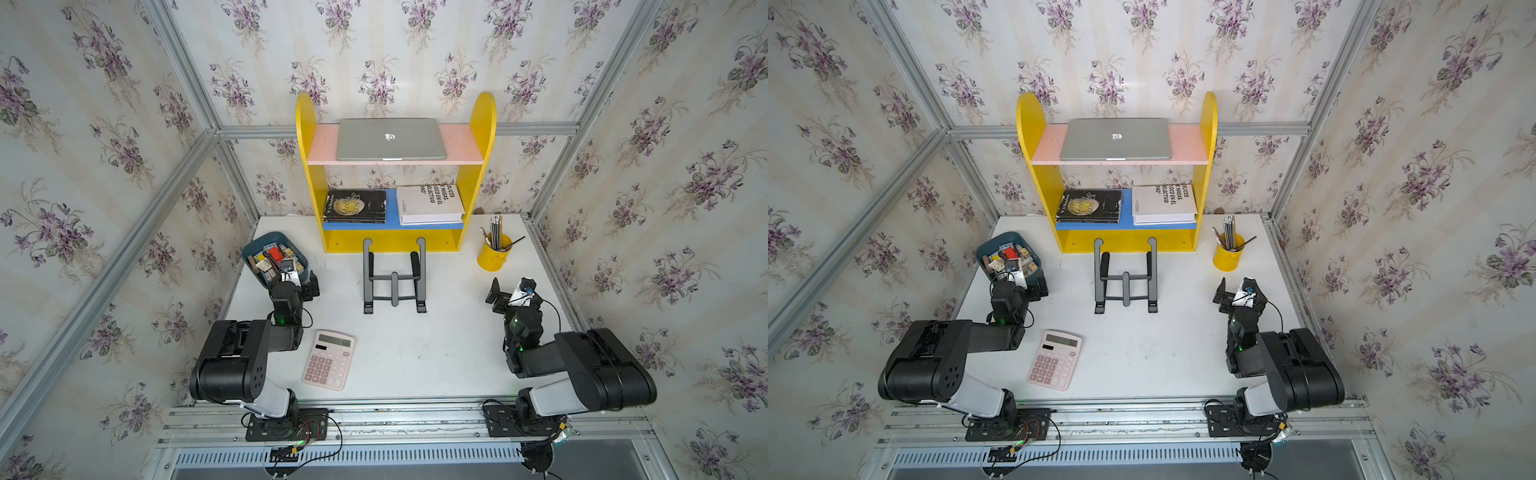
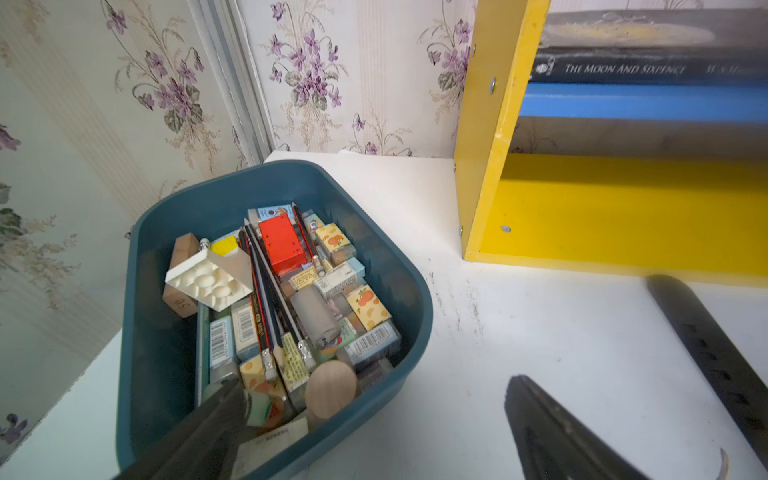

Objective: Close the laptop lid and set it aside
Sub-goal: Reset both arms

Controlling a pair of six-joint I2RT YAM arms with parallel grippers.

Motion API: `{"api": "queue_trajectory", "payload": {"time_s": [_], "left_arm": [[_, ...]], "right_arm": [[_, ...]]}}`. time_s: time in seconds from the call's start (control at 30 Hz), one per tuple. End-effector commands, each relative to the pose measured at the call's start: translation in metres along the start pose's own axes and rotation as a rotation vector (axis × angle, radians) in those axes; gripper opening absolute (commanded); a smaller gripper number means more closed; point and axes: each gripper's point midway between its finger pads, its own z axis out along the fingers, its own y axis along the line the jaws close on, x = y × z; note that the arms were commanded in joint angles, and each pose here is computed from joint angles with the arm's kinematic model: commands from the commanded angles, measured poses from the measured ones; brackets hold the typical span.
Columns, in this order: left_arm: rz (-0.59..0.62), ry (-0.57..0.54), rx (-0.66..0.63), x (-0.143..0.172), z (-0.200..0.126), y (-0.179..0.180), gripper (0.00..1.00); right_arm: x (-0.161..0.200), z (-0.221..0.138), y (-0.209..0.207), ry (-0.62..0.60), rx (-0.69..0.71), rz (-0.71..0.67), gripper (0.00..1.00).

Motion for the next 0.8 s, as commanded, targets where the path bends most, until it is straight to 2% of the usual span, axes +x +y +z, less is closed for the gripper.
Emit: {"api": "queue_trajectory", "payload": {"time_s": [0.0, 0.17, 0.77], "left_arm": [[0.006, 0.019, 0.01, 0.003, 0.001, -0.002, 1.0], [0.007, 0.019, 0.009, 0.004, 0.0, -0.002, 1.0], [0.038, 0.026, 0.016, 0.004, 0.002, -0.007, 1.0]], "right_arm": [[-0.028, 0.007, 0.001, -0.101, 0.014, 0.019, 1.0], [-0.019, 0.021, 0.006, -0.031, -0.003, 0.002, 1.0], [-0.018, 0.028, 0.009, -0.016, -0.04, 0.009, 1.0]]}}
